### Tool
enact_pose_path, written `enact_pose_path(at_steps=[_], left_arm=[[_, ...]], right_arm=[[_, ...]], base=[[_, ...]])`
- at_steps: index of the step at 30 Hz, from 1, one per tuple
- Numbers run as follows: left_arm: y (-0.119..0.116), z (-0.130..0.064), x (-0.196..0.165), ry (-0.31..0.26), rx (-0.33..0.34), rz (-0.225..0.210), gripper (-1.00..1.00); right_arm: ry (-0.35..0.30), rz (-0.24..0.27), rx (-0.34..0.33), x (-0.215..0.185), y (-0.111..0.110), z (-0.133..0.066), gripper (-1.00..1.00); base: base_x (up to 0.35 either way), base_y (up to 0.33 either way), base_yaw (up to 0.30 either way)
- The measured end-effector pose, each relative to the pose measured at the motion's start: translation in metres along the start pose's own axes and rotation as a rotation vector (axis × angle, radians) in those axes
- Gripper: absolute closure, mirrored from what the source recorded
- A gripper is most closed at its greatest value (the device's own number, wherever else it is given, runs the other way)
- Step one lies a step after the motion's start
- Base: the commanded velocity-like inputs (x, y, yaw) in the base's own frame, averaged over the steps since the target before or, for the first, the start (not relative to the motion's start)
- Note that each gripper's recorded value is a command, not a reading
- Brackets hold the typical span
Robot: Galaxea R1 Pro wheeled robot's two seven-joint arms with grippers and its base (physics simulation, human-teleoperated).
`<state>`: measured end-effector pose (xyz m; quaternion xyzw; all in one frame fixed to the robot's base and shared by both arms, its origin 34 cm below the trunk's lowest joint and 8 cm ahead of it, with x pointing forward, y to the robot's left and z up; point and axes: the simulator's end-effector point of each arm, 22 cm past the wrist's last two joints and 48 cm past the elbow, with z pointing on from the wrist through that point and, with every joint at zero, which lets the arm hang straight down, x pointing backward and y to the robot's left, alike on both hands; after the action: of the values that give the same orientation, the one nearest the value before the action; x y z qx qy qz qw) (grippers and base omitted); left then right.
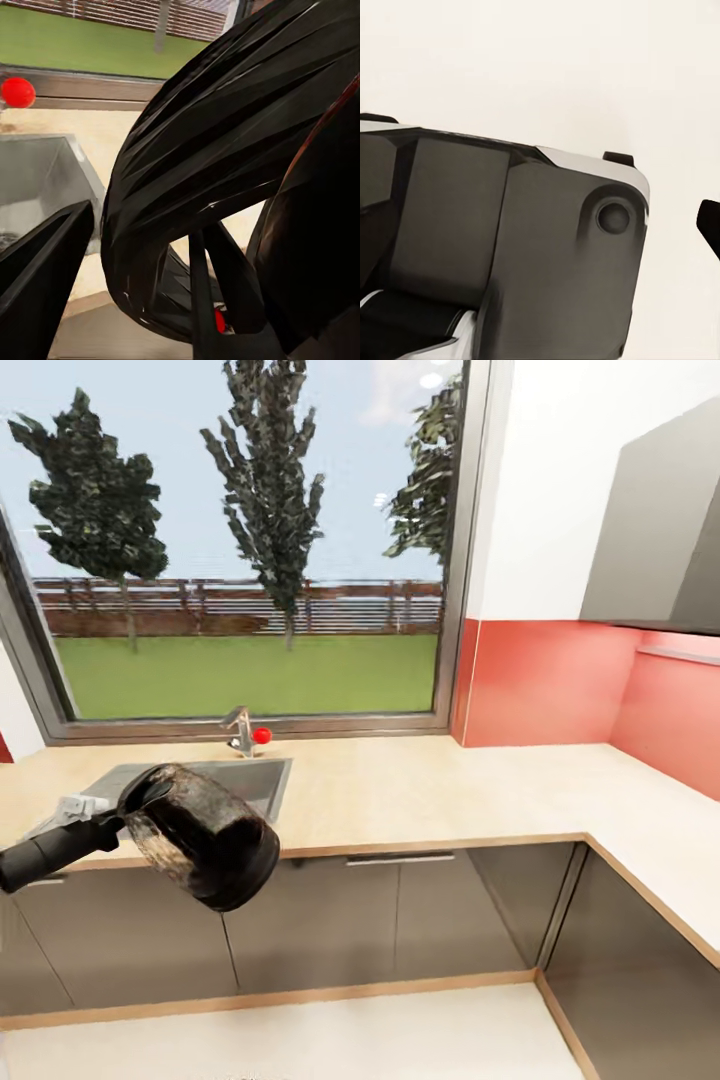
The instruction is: Set up a coffee station on the kitchen countertop: keep the coffee maker on the countertop, move the bottle of coffee from the kitchen shelf to the counter next to the coffee maker, place a paper coffee filter on top of the coffee maker, put the saucer next to the coffee maker with the coffee cup on the saucer, and place the electric kettle next to the coffee maker.
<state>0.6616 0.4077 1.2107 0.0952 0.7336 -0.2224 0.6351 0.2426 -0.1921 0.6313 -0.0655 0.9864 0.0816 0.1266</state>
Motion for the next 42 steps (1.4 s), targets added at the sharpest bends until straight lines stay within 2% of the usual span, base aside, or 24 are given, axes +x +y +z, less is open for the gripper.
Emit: enact_pose_path(at_steps=[25, 30, 42], left_arm=[[-0.005, -0.005, -0.011, -0.020, 0.006, 0.009, 1.00], [-0.007, -0.006, -0.013, -0.026, 0.009, 0.011, 1.00], [-0.007, -0.006, -0.014, -0.028, 0.009, 0.016, 1.00]], right_arm=[[-0.020, -0.004, 0.002, -0.008, -0.001, -0.001, -1.00], [-0.025, -0.004, 0.001, -0.010, 0.000, -0.001, -1.00], [-0.031, -0.006, -0.001, -0.012, 0.001, -0.001, -1.00]], base=[[0.004, 0.000, 0.259], [0.277, 0.000, 0.245], [0.325, 0.006, 0.011]])
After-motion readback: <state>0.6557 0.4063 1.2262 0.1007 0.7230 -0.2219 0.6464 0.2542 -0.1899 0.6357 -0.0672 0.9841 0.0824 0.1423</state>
